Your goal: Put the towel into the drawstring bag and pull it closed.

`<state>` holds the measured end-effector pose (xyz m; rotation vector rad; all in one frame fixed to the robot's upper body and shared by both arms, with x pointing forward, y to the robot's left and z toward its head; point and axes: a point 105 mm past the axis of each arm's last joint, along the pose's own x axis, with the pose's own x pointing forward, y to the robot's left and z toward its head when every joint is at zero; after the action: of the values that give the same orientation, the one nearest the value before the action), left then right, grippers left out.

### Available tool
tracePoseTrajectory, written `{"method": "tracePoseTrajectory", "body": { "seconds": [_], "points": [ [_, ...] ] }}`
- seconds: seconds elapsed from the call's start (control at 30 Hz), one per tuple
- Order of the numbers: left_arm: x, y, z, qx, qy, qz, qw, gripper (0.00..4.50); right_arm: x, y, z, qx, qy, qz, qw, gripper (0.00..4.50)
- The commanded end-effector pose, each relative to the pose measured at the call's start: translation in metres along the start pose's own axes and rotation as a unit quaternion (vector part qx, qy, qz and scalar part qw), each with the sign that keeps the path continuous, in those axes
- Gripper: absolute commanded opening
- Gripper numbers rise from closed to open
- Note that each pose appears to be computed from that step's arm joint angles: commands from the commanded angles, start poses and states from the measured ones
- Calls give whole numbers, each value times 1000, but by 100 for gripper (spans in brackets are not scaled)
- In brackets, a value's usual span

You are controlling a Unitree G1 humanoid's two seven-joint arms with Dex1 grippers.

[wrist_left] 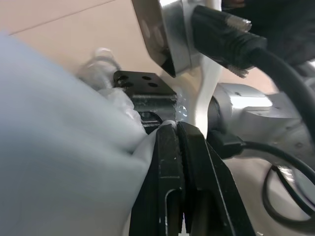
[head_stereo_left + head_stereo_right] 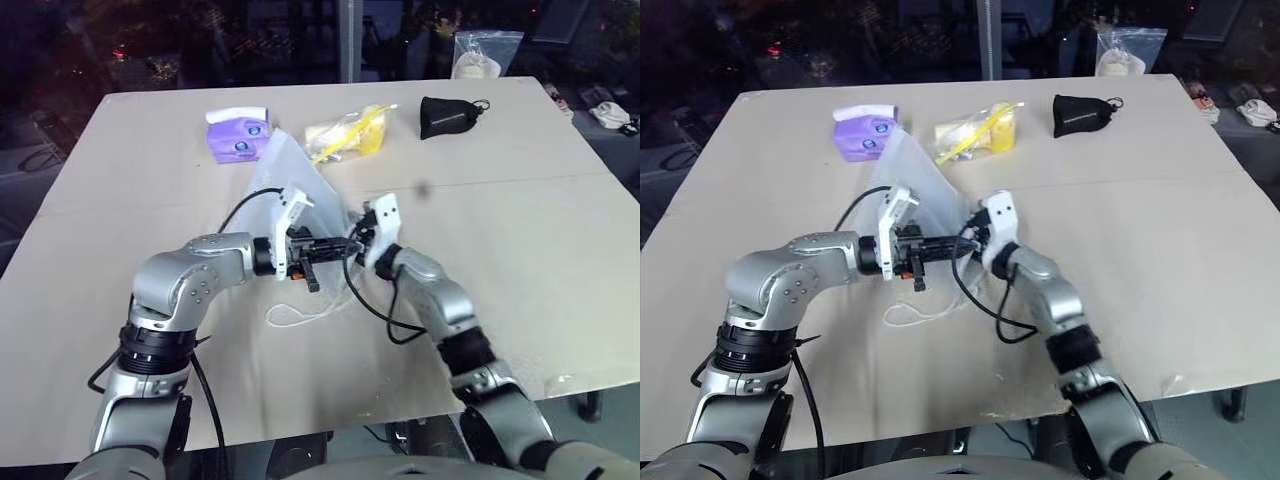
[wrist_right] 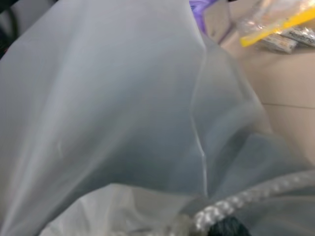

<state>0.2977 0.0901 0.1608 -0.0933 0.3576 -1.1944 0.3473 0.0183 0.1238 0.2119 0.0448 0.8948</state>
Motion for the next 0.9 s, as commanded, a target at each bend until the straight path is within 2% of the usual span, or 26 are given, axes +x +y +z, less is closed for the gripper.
{"method": "tracePoseTrajectory", "body": {
  "seconds": [0.03, 0.1, 0.17, 0.3, 0.37, 0.47, 0.63, 0.8, 0.9],
  "points": [
    [-35, 44, 22, 35, -25, 125, 991, 0, -24, 26, 23, -65, -11, 80, 995, 413],
    [-36, 48, 27, 40, -31, 127, 991, 0, -34, 28, 20, -97, 8, 84, 992, 448],
    [-36, 50, 31, 40, -39, 126, 990, 0, -37, 26, 18, -104, 21, 76, 991, 448],
    [-31, 49, 36, 48, -44, 117, 991, 0, -32, -10, 10, -78, 38, -28, 996, 448],
    [-28, 46, 37, 53, -44, 112, 991, 0, -29, -13, 7, -53, 38, -37, 997, 448],
    [-27, 43, 38, 54, -45, 108, 992, 0, -26, -11, 3, -63, 50, -41, 996, 448],
    [-25, 30, 30, 75, -29, 91, 993, 0, -25, -15, 3, -50, 40, -67, 996, 448],
    [-19, -3, 26, 101, -11, 30, 994, 0, -26, -18, 6, -58, 39, -61, 996, 448],
    [-16, -15, 24, 117, 3, 11, 993, 89, -25, -20, 6, -64, 41, -65, 995, 450]
  ]
}}
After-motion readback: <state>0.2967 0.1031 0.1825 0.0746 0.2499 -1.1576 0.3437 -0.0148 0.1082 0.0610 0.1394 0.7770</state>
